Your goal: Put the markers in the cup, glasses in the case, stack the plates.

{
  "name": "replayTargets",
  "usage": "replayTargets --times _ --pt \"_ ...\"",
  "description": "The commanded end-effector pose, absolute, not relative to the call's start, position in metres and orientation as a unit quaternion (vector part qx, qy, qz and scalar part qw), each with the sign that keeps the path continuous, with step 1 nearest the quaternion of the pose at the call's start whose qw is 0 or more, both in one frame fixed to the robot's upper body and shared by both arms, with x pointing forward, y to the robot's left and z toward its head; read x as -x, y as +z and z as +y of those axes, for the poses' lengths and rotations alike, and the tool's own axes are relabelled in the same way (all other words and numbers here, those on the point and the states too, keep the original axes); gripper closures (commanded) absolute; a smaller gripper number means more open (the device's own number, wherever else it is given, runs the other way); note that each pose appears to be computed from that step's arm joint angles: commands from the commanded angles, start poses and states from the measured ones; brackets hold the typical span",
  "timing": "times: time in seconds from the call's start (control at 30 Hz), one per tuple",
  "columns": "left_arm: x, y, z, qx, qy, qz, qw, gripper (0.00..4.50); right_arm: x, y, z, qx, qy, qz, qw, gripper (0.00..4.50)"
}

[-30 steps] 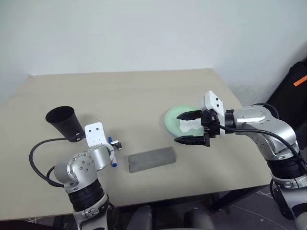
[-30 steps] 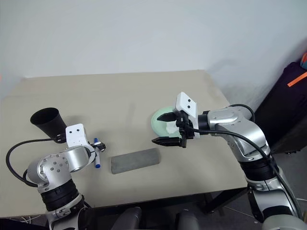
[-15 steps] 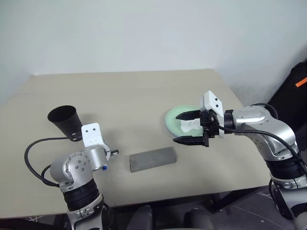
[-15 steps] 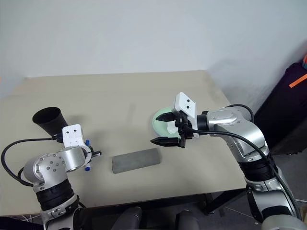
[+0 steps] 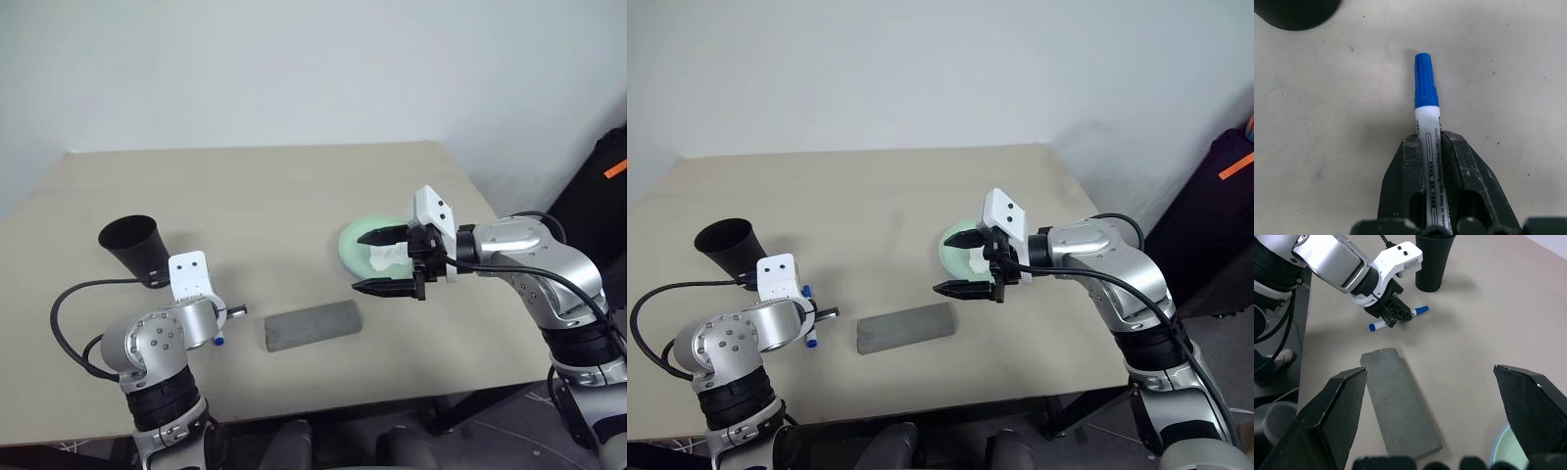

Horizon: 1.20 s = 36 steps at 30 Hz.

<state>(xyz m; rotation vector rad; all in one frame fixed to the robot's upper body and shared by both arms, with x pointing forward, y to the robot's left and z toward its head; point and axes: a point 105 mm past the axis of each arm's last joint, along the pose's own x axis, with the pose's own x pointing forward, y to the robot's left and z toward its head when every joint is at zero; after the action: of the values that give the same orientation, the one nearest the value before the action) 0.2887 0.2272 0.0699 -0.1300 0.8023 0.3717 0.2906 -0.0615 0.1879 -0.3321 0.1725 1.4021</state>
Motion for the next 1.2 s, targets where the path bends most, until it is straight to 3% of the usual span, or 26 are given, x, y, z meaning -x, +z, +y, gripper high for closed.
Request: replayTargets --times 0.03,0.1,0.27,0.33,0.5,0.8,1.2 --pt "-0.297 0.075 0.198 0.071 0.097 0.382 0.916 4.40 -0.288 0.198 -0.060 0.160 0.643 0.055 0.747 0.00" --pt "-0.303 0.084 0.181 0.077 0.049 0.367 0.926 4.40 -0.288 0.198 -0.060 0.160 0.643 0.055 0.747 0.00" --pt "-0.327 0.163 0.123 0.060 -0.131 0.219 0.965 4.40 -0.289 0.198 -0.059 0.160 0.644 0.054 0.746 0.00" --pt "-0.338 0.192 0.126 0.055 -0.125 0.148 0.980 4.40 -0.290 0.197 -0.059 0.160 0.644 0.055 0.746 0.00" --pt "-0.368 0.248 0.183 -0.007 0.011 -0.015 1.000 4.40 -0.291 0.198 -0.058 0.158 0.644 0.054 0.747 0.00" --pt "-0.374 0.273 0.256 -0.051 0.128 -0.119 0.983 4.40 -0.292 0.199 -0.056 0.157 0.645 0.051 0.746 0.00" --pt "-0.379 0.252 0.313 -0.125 0.183 -0.140 0.965 4.40 -0.292 0.201 -0.054 0.157 0.647 0.048 0.744 0.00"
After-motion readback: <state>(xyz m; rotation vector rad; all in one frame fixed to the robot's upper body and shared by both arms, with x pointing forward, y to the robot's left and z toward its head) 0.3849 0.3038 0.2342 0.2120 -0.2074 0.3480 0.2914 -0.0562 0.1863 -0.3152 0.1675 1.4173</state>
